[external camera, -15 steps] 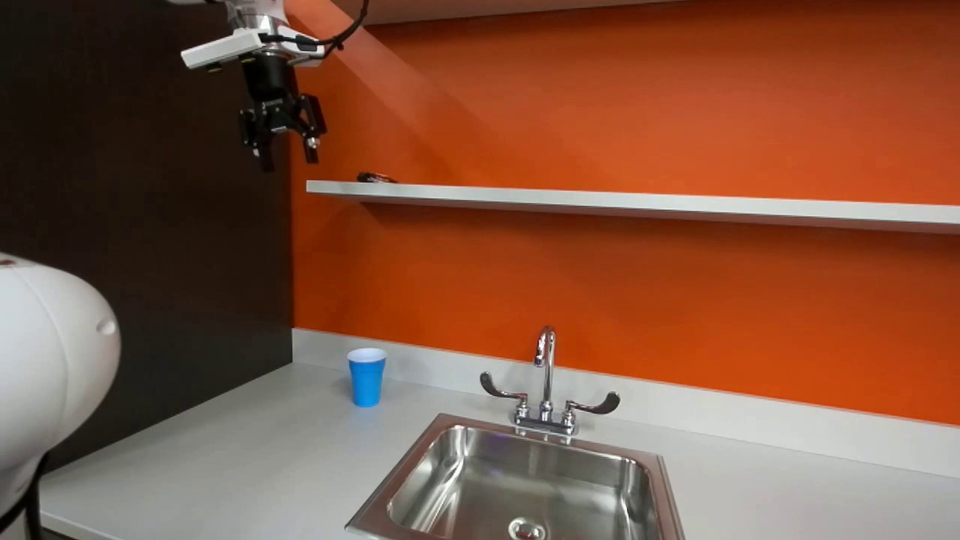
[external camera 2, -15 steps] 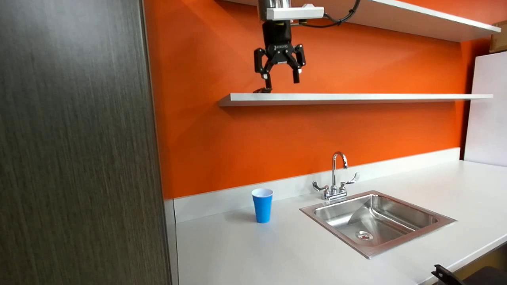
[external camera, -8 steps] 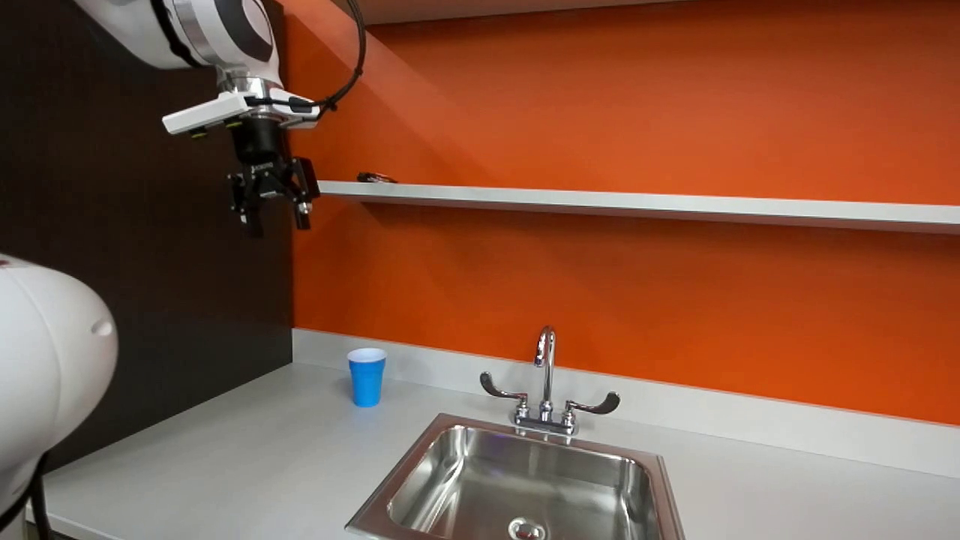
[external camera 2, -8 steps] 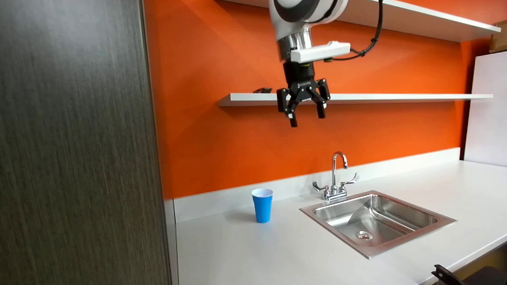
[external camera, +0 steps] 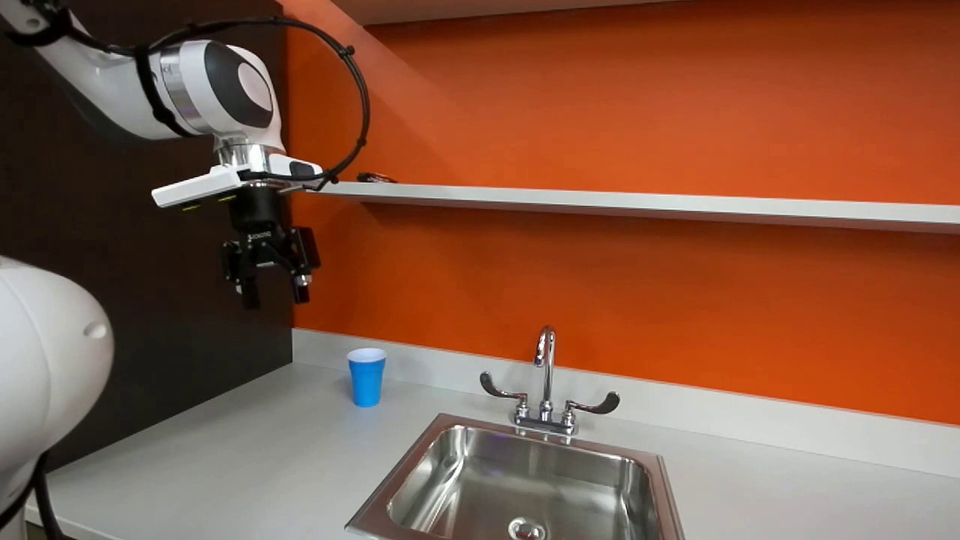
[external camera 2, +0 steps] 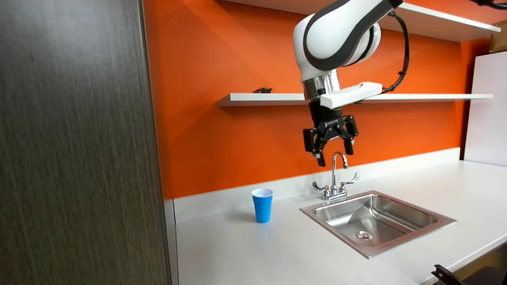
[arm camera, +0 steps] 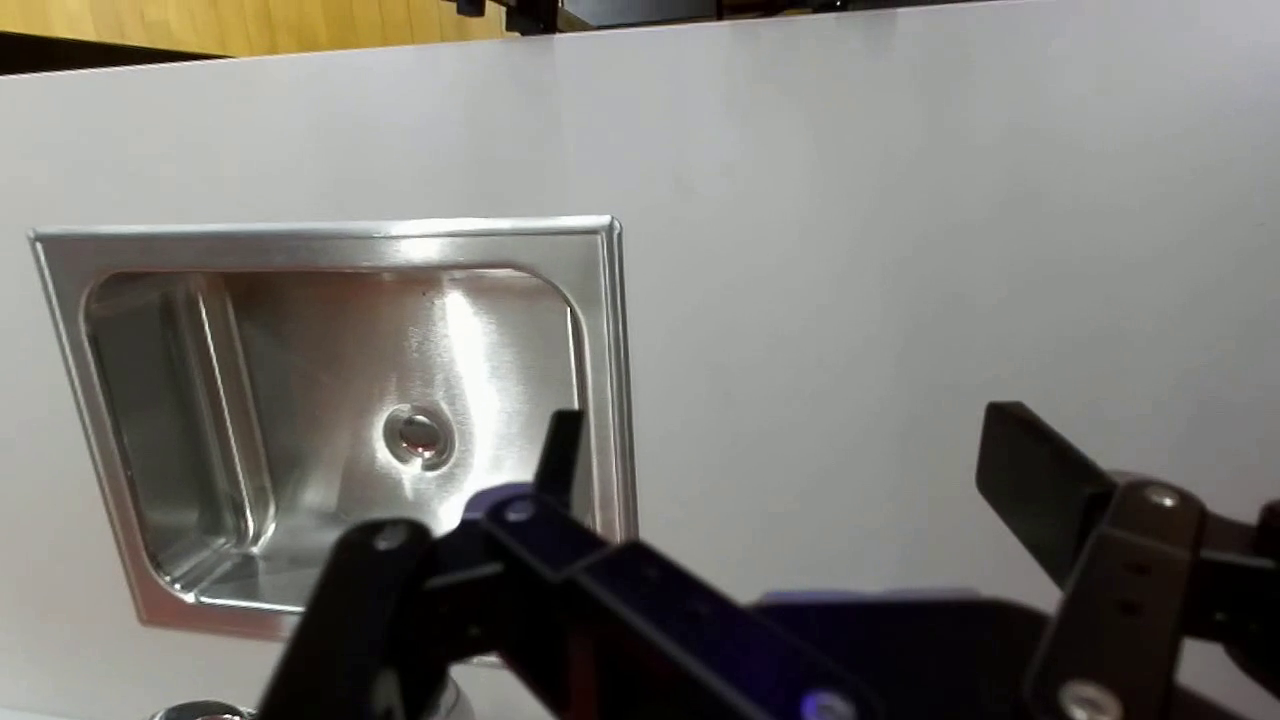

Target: Move the candy bar to the bottom shelf

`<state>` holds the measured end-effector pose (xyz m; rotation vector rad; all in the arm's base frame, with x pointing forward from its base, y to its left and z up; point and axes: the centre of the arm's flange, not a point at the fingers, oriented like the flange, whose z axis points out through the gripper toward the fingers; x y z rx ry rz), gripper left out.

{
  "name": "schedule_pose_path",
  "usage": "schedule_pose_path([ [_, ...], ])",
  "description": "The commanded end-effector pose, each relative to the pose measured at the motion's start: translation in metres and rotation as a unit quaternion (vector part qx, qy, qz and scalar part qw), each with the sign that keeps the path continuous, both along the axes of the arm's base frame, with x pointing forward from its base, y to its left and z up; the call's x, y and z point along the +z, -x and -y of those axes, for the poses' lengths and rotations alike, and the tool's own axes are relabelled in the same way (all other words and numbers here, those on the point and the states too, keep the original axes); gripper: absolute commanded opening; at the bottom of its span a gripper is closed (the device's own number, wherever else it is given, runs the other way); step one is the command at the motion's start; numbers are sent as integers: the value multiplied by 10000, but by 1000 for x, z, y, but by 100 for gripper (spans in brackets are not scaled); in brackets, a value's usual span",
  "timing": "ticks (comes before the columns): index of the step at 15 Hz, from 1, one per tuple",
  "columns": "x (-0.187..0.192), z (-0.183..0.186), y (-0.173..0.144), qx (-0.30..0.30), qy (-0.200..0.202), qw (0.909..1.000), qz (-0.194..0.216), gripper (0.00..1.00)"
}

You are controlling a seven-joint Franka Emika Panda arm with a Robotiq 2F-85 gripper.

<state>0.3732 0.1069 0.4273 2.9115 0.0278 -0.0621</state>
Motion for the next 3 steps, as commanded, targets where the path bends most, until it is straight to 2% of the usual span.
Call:
schedule_pose_path([
  [1,1,0,1,0,-1,10000,13,100],
  [3,3,0,1,-1,-5,10000,38,100],
])
